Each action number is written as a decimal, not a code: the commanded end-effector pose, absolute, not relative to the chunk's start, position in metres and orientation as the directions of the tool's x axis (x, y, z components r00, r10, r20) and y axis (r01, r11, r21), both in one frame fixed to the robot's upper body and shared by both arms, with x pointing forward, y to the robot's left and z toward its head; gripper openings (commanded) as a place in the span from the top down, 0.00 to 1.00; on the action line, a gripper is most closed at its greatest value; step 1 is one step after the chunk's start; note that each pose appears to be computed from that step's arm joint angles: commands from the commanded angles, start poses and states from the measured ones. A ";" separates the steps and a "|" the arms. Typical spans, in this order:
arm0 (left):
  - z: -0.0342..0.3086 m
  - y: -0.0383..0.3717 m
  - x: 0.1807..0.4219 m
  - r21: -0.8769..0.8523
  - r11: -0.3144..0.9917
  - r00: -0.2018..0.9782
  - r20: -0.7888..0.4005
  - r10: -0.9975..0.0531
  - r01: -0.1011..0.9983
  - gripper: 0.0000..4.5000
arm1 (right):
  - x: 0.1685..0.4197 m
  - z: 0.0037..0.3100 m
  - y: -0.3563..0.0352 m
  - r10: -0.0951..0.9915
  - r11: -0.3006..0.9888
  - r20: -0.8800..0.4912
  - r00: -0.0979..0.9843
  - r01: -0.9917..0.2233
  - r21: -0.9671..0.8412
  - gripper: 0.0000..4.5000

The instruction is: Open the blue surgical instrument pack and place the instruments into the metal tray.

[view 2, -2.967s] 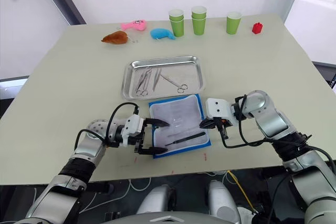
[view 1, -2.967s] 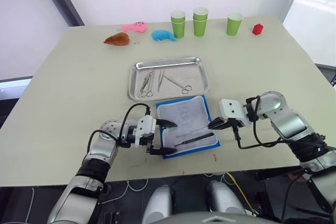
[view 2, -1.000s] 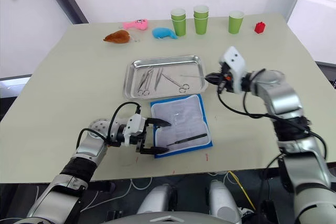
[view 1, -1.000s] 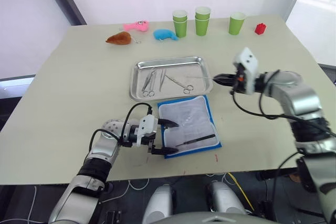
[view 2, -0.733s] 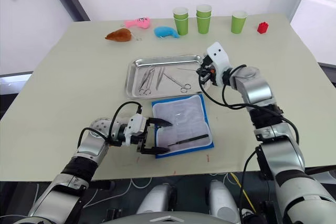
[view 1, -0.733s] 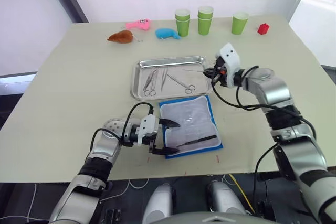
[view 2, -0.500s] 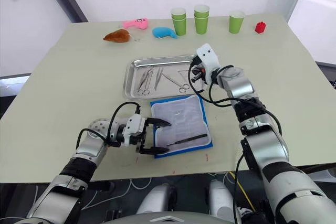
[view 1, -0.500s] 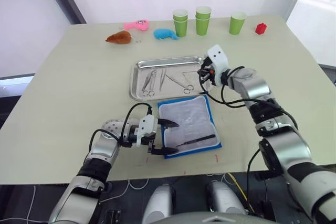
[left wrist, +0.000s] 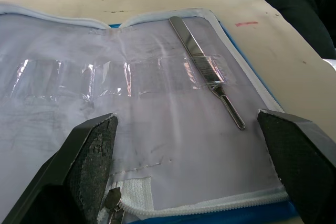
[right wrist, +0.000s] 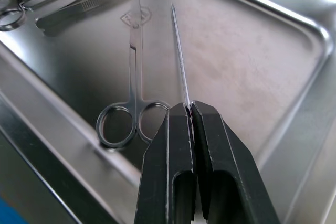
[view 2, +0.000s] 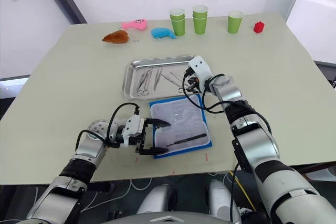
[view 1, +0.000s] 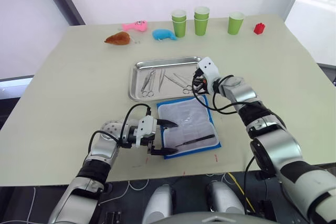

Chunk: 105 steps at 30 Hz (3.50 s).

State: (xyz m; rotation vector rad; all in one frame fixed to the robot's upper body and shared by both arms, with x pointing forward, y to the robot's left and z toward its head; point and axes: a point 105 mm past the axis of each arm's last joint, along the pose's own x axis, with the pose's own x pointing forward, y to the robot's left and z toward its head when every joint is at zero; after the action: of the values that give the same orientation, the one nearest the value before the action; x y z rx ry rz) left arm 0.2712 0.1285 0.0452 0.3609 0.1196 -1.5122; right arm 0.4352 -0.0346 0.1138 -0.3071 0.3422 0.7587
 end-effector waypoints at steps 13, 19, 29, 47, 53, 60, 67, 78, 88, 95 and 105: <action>-0.014 0.146 0.244 -0.054 0.071 0.041 -0.434 -0.900 0.996 0.00 | 0.445 0.138 -0.024 0.643 0.662 -0.343 0.685 -0.722 -0.200 0.42; -0.015 0.146 0.244 -0.056 0.067 0.036 -0.437 -0.899 0.996 0.00 | 0.446 0.164 -0.022 0.699 0.630 -0.243 0.673 -0.740 -0.237 0.02; -0.013 0.146 0.247 -0.051 0.060 0.032 -0.439 -0.898 0.997 0.00 | 0.397 0.172 -0.045 0.879 0.455 0.001 0.477 -0.838 -0.300 0.02; -0.009 0.148 0.248 -0.046 0.036 0.012 -0.443 -0.897 0.998 0.00 | 0.278 0.165 -0.143 0.972 0.130 -0.154 0.178 -0.951 -0.280 0.02; -0.006 0.149 0.249 -0.042 0.028 0.006 -0.444 -0.896 0.999 0.00 | 0.255 0.177 -0.168 0.974 0.069 -0.190 0.122 -0.962 -0.263 0.02; -0.002 0.152 0.248 -0.040 0.010 -0.009 -0.449 -0.894 0.999 0.00 | 0.235 0.199 -0.199 0.964 0.045 -0.243 0.111 -0.964 -0.263 0.02; 0.003 0.152 0.247 -0.041 -0.013 -0.029 -0.431 -0.902 0.999 0.00 | 0.233 0.208 -0.203 0.961 0.046 -0.250 0.114 -0.963 -0.265 0.02; 0.009 0.155 0.242 -0.044 -0.070 -0.082 -0.434 -0.897 0.997 0.00 | 0.232 0.209 -0.195 0.968 0.032 -0.229 0.097 -0.961 -0.274 0.02; 0.013 0.156 0.242 -0.038 -0.096 -0.103 -0.425 -0.900 0.995 0.00 | 0.241 0.183 -0.160 0.958 0.022 -0.266 0.104 -0.956 -0.293 0.02; 0.018 0.159 0.243 -0.037 -0.118 -0.122 -0.429 -0.895 0.992 0.00 | 0.254 0.162 -0.119 0.955 -0.001 -0.283 0.090 -0.952 -0.306 0.02; 0.016 0.164 0.242 -0.036 -0.131 -0.133 -0.450 -0.883 0.991 0.00 | 0.267 0.123 -0.076 0.918 -0.074 -0.393 0.060 -0.945 -0.319 0.02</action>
State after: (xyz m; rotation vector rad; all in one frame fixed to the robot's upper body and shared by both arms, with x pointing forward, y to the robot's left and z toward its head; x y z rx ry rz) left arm 0.2657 0.1435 0.0552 0.4161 0.1358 -1.6252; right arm 0.2666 -0.0782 0.1211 -0.5374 0.0827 1.5299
